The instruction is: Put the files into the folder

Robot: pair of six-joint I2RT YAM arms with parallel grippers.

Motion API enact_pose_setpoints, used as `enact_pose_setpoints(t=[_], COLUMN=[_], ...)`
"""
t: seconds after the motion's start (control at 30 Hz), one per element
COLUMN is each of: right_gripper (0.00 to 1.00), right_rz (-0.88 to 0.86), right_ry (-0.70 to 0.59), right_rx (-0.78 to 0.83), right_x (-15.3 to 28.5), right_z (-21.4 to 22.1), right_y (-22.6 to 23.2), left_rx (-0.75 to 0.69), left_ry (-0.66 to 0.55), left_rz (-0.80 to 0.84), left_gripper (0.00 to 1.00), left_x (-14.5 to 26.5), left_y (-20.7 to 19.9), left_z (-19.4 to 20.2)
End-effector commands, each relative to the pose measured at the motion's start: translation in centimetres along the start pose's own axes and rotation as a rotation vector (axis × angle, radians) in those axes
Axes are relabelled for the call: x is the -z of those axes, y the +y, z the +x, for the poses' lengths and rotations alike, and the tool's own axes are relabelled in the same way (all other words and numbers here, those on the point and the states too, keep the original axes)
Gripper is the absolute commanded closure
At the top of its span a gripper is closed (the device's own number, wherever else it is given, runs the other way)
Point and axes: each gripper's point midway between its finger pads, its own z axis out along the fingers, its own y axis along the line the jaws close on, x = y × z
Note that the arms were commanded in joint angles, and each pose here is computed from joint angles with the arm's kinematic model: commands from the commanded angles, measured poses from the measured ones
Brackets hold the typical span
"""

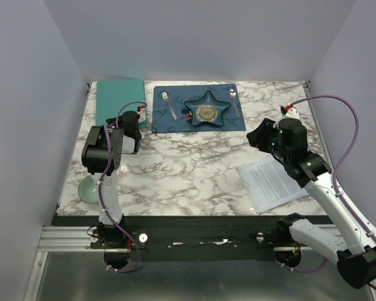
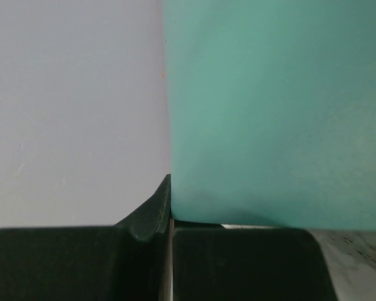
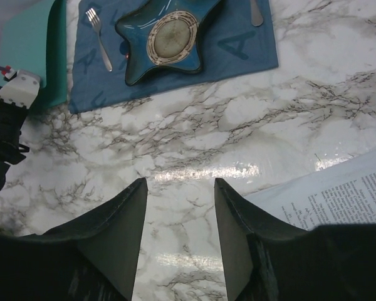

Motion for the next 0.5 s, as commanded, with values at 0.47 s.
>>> enact_pose_setpoints(t=[0.47], right_gripper=[0.5], right_rz=[-0.1], right_ry=[0.058], right_rx=[-0.043], right_x=[-1.7], right_z=[3.3], right_y=[1.6], left_rx=[0.29], left_ry=[0.067], left_rz=[0.12], left_gripper=[1.0], left_x=[8.0], left_y=[7.1], left_z=[3.3])
